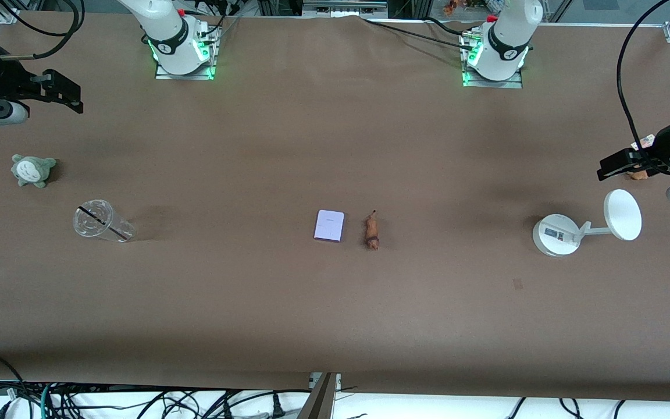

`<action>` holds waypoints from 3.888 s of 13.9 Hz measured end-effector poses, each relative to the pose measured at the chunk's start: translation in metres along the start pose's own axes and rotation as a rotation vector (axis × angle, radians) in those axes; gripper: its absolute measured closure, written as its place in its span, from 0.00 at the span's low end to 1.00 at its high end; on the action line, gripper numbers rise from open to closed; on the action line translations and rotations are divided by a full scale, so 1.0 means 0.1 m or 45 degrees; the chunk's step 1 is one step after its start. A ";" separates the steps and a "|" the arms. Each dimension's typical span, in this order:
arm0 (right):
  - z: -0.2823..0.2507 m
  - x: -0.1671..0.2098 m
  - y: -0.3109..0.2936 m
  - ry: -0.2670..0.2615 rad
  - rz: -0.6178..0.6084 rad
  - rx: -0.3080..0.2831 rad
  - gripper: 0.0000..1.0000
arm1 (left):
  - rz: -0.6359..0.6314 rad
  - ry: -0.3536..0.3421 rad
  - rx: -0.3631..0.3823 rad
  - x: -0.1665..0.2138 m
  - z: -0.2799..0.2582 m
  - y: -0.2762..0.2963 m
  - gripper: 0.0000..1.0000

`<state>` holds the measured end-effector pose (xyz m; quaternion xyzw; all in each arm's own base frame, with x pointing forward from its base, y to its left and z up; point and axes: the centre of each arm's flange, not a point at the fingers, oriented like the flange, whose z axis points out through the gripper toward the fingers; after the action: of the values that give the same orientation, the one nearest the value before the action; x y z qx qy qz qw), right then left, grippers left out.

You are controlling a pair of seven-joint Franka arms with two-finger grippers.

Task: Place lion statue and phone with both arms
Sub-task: 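Reach the left gripper toward the lion statue while the right gripper moves out, then grasp the lion statue with the left gripper while the right gripper approaches the phone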

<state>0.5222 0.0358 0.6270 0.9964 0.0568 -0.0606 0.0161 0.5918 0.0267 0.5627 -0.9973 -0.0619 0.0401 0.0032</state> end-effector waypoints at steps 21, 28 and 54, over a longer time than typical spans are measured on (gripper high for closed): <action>0.42 0.31 -0.02 -0.086 -0.006 0.041 0.00 | 0.007 -0.014 -0.006 0.09 0.08 0.04 0.00; 0.62 0.49 -0.40 -0.097 -0.089 0.040 0.00 | -0.025 -0.073 -0.068 0.30 0.83 1.39 0.00; 0.58 0.78 -1.88 0.068 0.110 0.121 0.00 | -0.040 0.204 0.000 -0.33 3.59 4.40 0.02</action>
<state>0.5706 0.2285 0.5550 0.9988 0.0113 -0.0359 -0.0301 0.5845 -0.4136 0.2023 -0.9962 -0.0769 -0.0401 0.0088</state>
